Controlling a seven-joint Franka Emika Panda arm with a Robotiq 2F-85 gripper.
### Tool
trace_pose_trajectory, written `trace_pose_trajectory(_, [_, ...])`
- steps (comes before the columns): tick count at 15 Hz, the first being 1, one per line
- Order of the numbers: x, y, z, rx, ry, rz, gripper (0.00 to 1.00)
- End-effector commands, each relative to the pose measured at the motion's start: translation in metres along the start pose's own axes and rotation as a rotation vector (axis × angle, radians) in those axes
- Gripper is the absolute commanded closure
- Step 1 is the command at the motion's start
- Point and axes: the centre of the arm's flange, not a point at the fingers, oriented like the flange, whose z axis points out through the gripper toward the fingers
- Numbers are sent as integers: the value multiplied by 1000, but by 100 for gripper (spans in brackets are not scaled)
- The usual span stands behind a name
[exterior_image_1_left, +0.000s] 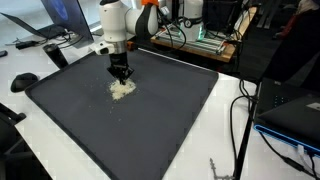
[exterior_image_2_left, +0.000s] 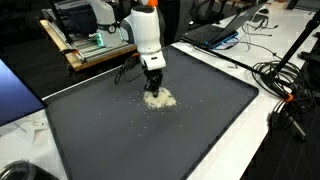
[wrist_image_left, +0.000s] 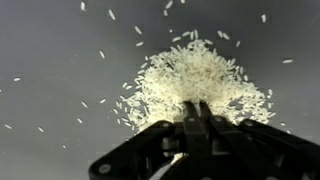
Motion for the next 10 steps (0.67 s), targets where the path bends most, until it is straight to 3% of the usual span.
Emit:
trace_pose_trajectory(1, [-2,3,-5,-14,-18,-36,68])
trace_pose_trajectory(6, [-4,5,-23,-39,-22,-54,35])
trace_pose_trajectory(10, [0,3,-46,-61,-76,-33,6])
